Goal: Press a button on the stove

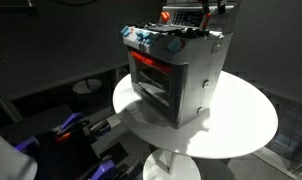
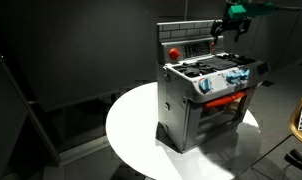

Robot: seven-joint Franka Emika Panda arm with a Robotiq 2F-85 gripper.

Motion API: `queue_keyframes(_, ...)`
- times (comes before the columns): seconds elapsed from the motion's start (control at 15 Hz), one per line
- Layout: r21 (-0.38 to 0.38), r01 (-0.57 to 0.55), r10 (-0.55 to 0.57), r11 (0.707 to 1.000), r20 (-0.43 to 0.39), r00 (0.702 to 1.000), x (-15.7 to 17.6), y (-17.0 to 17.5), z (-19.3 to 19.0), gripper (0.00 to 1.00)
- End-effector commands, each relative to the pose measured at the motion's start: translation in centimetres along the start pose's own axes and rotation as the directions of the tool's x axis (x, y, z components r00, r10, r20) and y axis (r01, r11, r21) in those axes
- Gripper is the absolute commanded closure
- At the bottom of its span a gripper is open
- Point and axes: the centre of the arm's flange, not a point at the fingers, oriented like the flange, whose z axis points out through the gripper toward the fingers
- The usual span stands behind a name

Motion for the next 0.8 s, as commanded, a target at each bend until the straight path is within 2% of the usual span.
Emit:
queue_keyframes(0.0,-0.028,-0.021,0.021,0.999,-0.003,1.0,1.4,-0.5,0.4,0.0)
queue_keyframes(0.33,-0.037,-0.033,0.033,0.999,-0.005,0.999,1.9,0.1,0.7,0.0)
queue_keyframes(0.73,-0.02,-0.014,0.015,1.0,0.032,0.999,0.7,0.9,-2.0,0.0)
